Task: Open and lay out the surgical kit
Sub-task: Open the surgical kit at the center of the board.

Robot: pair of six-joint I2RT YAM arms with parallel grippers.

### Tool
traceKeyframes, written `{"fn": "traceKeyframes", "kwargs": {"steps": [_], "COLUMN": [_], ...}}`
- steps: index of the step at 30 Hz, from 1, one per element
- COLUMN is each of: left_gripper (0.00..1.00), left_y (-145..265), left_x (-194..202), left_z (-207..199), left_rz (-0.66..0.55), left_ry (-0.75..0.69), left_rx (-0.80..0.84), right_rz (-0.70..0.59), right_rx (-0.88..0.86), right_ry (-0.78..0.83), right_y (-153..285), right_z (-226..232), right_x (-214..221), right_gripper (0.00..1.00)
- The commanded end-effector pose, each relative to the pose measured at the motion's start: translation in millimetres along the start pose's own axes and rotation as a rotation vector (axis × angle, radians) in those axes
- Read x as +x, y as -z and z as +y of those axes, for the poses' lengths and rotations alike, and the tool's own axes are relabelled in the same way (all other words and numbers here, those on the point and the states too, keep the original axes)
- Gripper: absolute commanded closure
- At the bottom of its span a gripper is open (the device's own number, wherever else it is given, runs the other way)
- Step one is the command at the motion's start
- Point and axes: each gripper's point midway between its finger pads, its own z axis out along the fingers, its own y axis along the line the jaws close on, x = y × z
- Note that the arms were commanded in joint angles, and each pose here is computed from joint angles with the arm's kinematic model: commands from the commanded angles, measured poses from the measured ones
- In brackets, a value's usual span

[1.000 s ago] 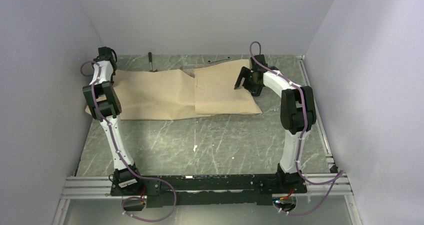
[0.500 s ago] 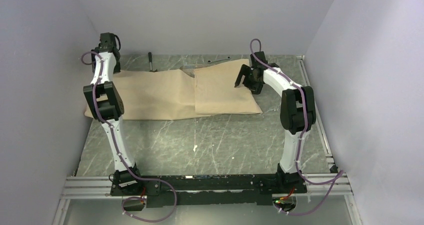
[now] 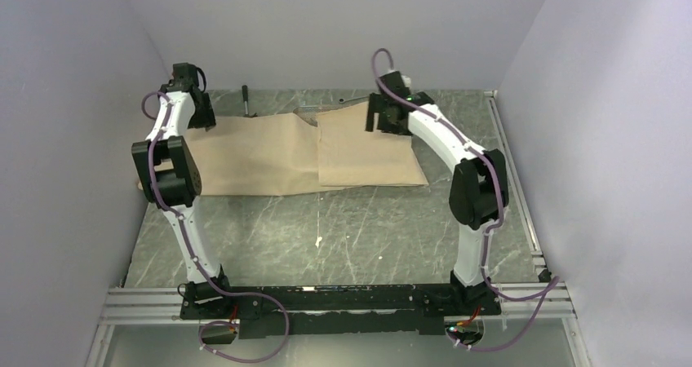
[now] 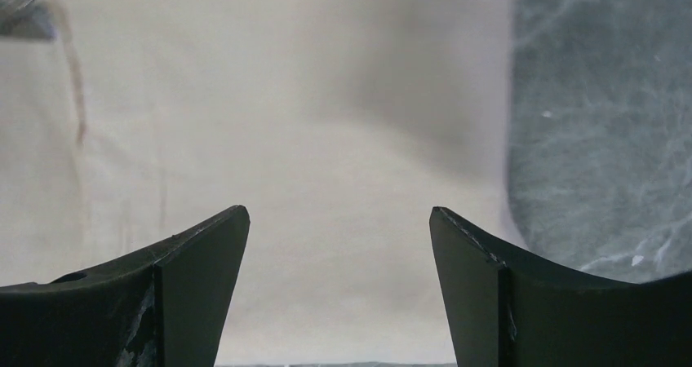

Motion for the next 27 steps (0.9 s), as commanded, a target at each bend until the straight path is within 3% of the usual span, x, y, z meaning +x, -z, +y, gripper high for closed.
{"fn": "traceKeyframes", "kwargs": {"steps": [1, 6, 13, 27], "left_gripper": [0.23, 0.26, 0.26, 0.27], "left_y": [8.3, -5.3, -13.3, -25.0], "left_x": [36.4, 81.8, 111.5, 116.1], "left_z": [-18.3, -20.7, -17.0, -8.4], "left_rz": [0.076, 0.176, 0.258, 0.310], "left_ry": [0.133, 0.196, 0.307, 0.373], "left_rx": [0.100, 0.105, 0.104, 0.098], "right_rz": [-0.129, -0.150, -0.167, -0.123], "right_rx": [-0.036, -0.104, -0.095, 0.054], "right_ry": [0.250, 0.476, 0.642, 0.819], "right_y": [39.2, 49.8, 42.8, 21.3], "right_z": [56.2, 122.0, 169.7, 160.9], "right_x": [-4.2, 35.9, 75.3, 112.1], "right_gripper": [0.14, 0.13, 0.11, 0.12]}}
